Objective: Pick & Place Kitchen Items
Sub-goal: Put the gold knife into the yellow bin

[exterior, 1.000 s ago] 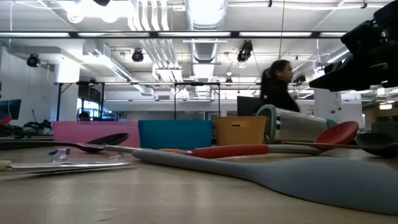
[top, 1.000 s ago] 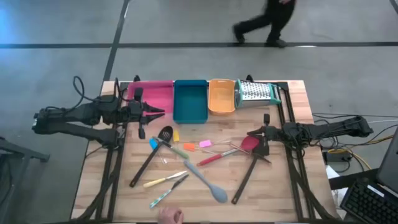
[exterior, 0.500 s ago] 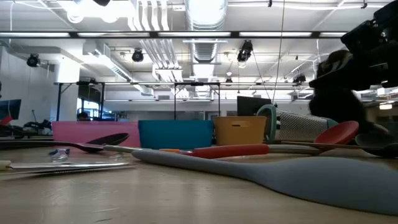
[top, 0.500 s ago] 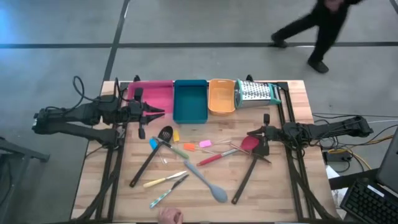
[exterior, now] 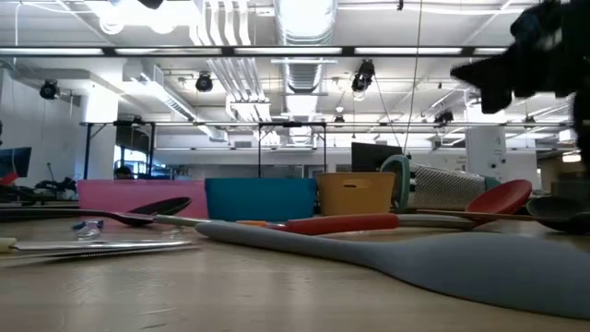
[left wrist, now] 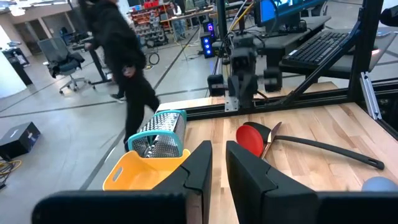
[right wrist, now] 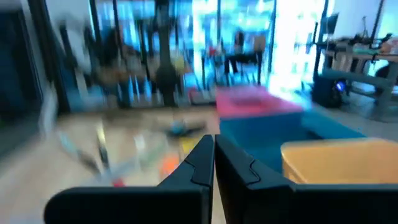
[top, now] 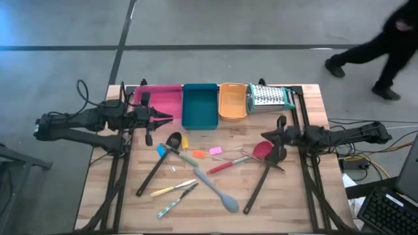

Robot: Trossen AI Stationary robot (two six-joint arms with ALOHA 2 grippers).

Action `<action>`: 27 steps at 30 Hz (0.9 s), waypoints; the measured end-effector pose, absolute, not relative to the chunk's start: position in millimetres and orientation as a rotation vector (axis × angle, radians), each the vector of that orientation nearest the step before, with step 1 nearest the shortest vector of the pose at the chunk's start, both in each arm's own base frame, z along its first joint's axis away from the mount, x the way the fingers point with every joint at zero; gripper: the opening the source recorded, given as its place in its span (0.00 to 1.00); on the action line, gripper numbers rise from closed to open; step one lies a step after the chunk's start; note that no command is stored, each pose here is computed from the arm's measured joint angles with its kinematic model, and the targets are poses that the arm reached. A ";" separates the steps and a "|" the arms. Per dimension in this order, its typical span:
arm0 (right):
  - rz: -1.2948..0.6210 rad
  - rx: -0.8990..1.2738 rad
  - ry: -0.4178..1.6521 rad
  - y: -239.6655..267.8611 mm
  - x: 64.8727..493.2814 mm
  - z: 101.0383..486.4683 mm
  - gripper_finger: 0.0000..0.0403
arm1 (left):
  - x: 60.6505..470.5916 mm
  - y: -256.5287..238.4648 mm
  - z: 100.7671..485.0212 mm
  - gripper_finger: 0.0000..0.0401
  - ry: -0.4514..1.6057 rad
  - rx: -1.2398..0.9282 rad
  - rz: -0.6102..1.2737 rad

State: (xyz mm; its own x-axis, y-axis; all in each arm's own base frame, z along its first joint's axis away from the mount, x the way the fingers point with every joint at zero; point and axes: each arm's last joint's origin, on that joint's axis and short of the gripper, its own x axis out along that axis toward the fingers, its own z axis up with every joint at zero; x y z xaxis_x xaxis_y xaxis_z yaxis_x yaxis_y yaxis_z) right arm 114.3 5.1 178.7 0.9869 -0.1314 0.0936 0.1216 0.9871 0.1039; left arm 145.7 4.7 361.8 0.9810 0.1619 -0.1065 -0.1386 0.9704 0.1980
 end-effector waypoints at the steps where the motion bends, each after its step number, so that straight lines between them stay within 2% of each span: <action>1: -0.123 0.129 -0.165 5.1 113.5 184.8 0.02 | 145.7 4.7 362.0 0.13 0.122 0.191 0.152; 6: -0.087 0.250 -0.492 4.1 103.5 214.4 0.02 | 145.7 4.8 362.0 0.13 0.122 0.191 0.153; 11: -0.074 0.271 -0.627 3.3 96.8 226.6 0.02 | 145.8 4.7 361.9 0.13 0.122 0.191 0.152; 14: -0.076 0.207 -0.639 3.7 96.1 244.2 0.02 | 145.7 4.7 361.8 0.13 0.123 0.191 0.152; 18: -0.055 0.086 -0.427 6.7 109.4 267.0 0.02 | 145.7 4.7 361.9 0.13 0.122 0.191 0.152; 23: -0.162 0.187 -0.020 6.7 134.3 284.8 0.02 | 145.7 4.7 361.9 0.13 0.122 0.191 0.152; 27: -0.216 0.201 0.215 11.3 156.4 293.6 0.02 | 145.7 4.7 361.9 0.13 0.122 0.191 0.152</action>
State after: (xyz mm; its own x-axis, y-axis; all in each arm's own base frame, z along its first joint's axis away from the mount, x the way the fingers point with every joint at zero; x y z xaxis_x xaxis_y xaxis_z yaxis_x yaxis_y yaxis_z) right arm 156.4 11.3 293.6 0.9539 -0.1902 -0.2321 0.2331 0.9568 0.1739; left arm 145.7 4.7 361.9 0.9810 0.1619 -0.1064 -0.1387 0.9703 0.1982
